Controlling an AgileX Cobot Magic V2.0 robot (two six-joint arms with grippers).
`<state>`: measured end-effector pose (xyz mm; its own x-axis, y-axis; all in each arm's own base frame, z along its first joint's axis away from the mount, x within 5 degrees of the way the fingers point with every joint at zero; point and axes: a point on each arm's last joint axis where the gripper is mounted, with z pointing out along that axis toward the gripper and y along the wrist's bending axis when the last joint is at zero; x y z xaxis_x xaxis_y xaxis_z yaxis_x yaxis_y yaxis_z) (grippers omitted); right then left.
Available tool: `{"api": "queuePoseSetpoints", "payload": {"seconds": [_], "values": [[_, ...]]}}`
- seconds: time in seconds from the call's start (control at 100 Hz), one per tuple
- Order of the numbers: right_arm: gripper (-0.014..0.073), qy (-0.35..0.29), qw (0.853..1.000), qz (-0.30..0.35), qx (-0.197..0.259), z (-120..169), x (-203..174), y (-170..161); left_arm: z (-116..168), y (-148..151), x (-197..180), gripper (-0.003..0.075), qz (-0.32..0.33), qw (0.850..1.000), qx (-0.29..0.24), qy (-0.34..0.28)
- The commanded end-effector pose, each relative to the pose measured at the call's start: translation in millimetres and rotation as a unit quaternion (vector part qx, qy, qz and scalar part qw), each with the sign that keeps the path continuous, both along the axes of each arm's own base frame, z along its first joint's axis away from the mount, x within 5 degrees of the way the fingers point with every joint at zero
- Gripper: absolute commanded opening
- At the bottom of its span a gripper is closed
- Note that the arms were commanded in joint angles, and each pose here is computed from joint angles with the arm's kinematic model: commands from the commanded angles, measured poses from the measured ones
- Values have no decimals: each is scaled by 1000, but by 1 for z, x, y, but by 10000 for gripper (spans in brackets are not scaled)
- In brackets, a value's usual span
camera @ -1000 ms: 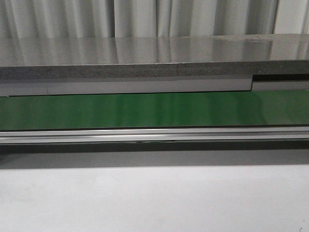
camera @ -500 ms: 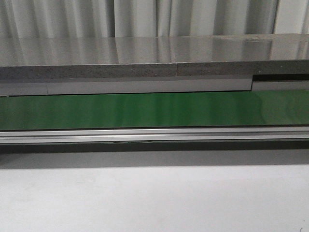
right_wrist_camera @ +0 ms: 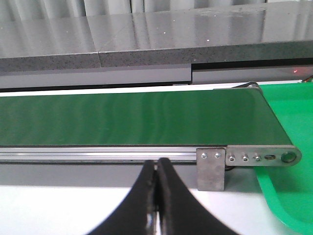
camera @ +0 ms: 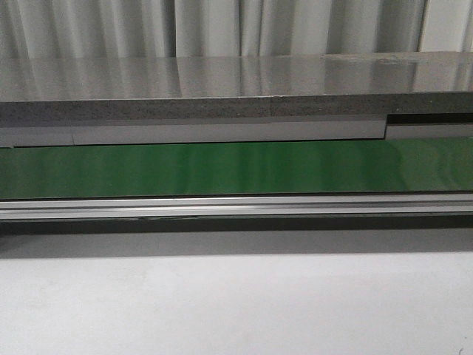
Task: Move button from left to right
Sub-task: 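Close the left gripper on the push button's black body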
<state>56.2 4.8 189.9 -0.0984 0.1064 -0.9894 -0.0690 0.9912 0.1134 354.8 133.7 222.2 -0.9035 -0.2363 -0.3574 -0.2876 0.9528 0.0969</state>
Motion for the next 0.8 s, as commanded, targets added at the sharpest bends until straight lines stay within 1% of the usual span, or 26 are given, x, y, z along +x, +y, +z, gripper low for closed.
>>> {"api": "queuePoseSetpoints", "payload": {"seconds": [0.0,0.18,0.6,0.79], "values": [[-67,-59,998,-2,-1,15,-2,-1,17,1,4,640,2,999,7,-31],[-67,-59,998,-2,-1,15,-2,-1,4,-1,8,640,-9,1000,-13,-19],[-67,-59,998,-2,-1,15,-2,-1,-24,1,13,639,-9,999,-26,16],[-67,-59,998,-2,-1,15,-2,-1,-33,4,16,639,-9,999,-25,23]]}}
